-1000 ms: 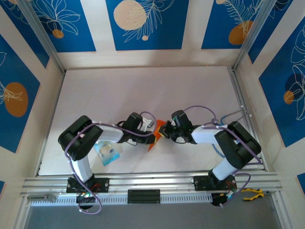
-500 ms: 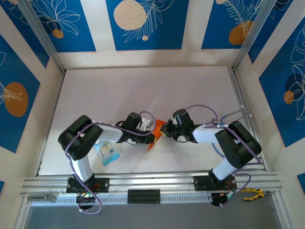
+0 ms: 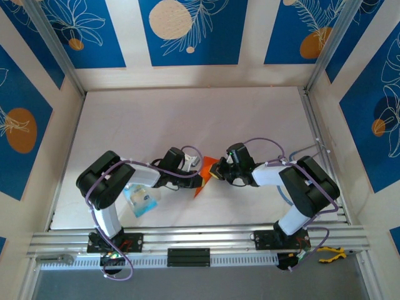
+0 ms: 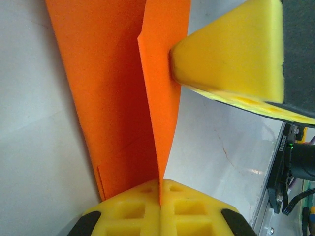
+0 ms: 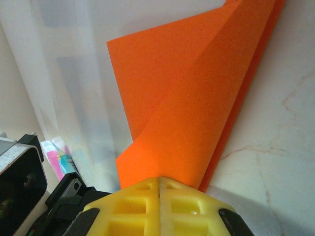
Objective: Fold a paper plane with a square sheet of paper (pick it up from the middle)
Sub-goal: Fold the wing for the fifth time at the center of the table.
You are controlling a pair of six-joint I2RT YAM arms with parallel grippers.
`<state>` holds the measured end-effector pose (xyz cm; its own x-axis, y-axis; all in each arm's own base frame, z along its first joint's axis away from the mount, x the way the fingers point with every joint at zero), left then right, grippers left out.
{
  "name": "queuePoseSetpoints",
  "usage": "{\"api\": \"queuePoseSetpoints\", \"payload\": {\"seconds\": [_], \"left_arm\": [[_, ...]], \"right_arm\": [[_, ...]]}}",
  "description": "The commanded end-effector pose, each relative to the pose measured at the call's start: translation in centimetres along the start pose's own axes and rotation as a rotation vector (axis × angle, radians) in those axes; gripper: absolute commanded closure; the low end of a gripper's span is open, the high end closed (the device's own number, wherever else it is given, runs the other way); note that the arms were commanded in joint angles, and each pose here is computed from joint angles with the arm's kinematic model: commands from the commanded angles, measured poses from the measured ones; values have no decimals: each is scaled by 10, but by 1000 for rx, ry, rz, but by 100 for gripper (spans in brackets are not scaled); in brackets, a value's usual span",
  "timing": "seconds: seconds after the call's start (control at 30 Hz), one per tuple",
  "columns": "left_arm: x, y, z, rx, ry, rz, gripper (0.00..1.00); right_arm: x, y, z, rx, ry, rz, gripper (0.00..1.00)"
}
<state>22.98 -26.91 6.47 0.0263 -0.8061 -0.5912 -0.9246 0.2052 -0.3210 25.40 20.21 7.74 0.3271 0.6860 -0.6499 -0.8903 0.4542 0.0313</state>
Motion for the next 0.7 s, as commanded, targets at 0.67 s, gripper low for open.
{"api": "queuePoseSetpoints", "payload": {"seconds": [0.67], "left_arm": [[-6, 16, 30, -126, -88, 10, 100]], "right_arm": [[19, -6, 10, -51, -50, 90, 97]]}}
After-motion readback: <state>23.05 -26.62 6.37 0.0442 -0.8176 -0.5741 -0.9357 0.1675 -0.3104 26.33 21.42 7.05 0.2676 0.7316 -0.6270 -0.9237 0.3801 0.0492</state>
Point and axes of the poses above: each hand's point on the last joint's axis, 136 mm out from that joint toward the fingers, its own x axis out along the fingers, its own z axis along the line the jaws close on, y = z × x, the point moved 7 cm from there along -x, back along the fingers, and after that the axes turned 3 degrees about x, right-handed, at the moved point
